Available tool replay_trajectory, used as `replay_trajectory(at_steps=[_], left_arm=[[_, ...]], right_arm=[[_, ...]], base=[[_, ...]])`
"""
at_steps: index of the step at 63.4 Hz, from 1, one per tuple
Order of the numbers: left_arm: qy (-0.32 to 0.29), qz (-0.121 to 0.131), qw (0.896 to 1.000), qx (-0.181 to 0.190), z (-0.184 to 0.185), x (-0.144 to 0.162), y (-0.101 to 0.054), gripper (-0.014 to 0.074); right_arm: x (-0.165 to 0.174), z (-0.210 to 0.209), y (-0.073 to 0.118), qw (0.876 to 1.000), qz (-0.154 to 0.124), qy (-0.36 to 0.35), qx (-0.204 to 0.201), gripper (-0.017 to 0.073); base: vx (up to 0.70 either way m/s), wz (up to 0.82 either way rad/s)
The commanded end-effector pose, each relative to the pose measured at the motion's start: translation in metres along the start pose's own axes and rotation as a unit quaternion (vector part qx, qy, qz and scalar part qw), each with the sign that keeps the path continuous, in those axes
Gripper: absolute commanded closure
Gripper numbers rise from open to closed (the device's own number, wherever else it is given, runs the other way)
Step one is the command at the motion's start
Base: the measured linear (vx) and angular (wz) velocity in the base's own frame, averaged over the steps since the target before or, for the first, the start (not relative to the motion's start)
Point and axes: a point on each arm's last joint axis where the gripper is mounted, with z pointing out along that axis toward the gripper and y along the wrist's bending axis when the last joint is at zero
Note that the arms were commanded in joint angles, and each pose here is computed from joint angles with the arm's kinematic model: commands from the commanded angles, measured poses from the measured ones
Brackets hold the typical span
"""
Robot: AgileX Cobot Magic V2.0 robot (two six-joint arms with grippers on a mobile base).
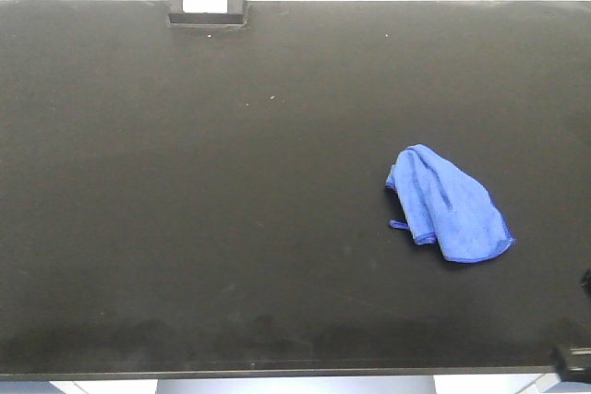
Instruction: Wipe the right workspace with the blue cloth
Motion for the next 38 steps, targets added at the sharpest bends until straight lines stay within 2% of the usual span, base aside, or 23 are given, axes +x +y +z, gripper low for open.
replay_trajectory(at_steps=[1,38], left_arm=[[-0.034,-0.007,0.999,0.009,0.0005,0.0019,-0.0004,0.0599],[-0.034,-0.007,0.999,0.009,0.0005,0.0019,-0.0004,0.0599]], right_arm=[[-0.0063,0.0009,0.0001,0.998,0.000,-0.065,0.001,0.0568],[-0.0071,0.0009,0.0001,0.997,0.000,-0.071,0.001,0.0567]], base=[[0.00,0.00],[0.00,0.00]])
